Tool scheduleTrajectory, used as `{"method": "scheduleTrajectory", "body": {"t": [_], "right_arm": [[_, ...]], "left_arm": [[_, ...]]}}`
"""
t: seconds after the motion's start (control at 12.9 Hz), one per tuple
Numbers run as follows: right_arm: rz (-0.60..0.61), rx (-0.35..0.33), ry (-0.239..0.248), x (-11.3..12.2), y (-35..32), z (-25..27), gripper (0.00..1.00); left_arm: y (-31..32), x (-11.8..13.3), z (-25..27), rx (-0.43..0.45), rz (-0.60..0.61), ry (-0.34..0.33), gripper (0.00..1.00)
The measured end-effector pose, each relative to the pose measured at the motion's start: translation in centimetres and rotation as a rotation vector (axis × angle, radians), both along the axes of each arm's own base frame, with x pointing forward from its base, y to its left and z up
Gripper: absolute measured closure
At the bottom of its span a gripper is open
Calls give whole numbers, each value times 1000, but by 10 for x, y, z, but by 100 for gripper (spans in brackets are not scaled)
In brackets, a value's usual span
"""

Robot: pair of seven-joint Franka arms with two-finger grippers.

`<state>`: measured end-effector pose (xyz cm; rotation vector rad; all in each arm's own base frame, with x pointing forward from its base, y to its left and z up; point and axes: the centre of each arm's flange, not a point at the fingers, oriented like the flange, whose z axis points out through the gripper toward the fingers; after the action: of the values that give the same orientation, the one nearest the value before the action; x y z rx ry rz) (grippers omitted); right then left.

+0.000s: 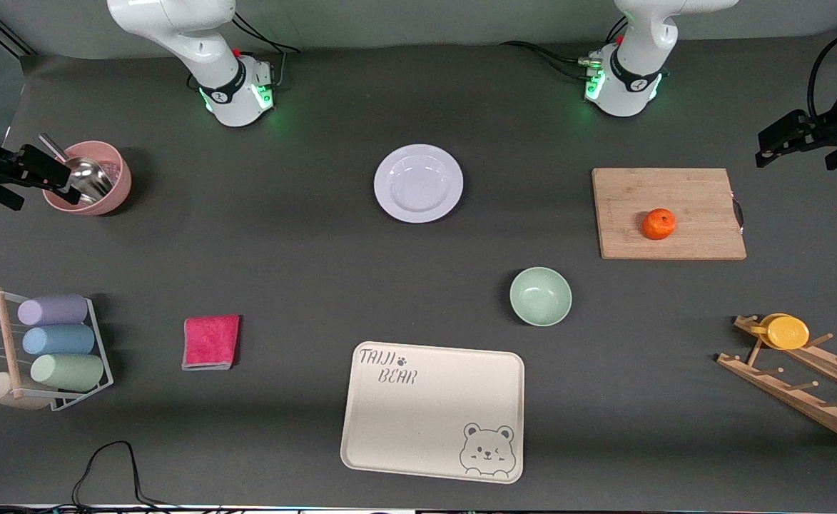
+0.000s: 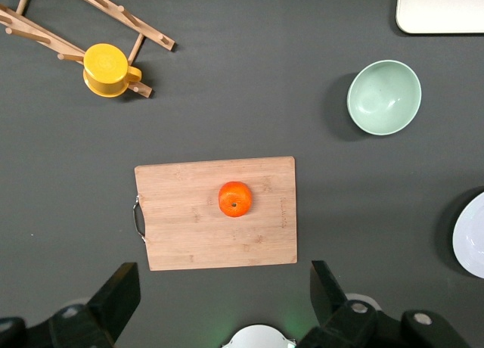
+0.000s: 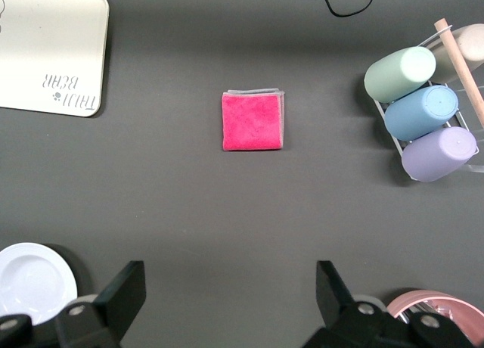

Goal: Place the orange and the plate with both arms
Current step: 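Move the left gripper down over the orange on the cutting board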

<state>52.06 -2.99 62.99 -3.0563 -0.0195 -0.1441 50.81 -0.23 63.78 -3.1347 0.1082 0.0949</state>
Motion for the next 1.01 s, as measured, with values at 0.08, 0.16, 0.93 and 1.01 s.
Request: {"method": "scheduleTrajectory", "body": {"t": [0.08,0.16,0.93,1.01], "right_arm": [[0,0,0,0,0,0,0],[0,0,0,0,0,0,0],[22,-10,-3,-1,11,2,0],[36,-21,-3,-1,18,2,0]], "left_arm": [[0,0,0,0,0,4,0],[0,-2,-2,0,1,19,0],[5,-49,-160,12,1,49,0],[5,-61,-187,12,1,35,0]]}}
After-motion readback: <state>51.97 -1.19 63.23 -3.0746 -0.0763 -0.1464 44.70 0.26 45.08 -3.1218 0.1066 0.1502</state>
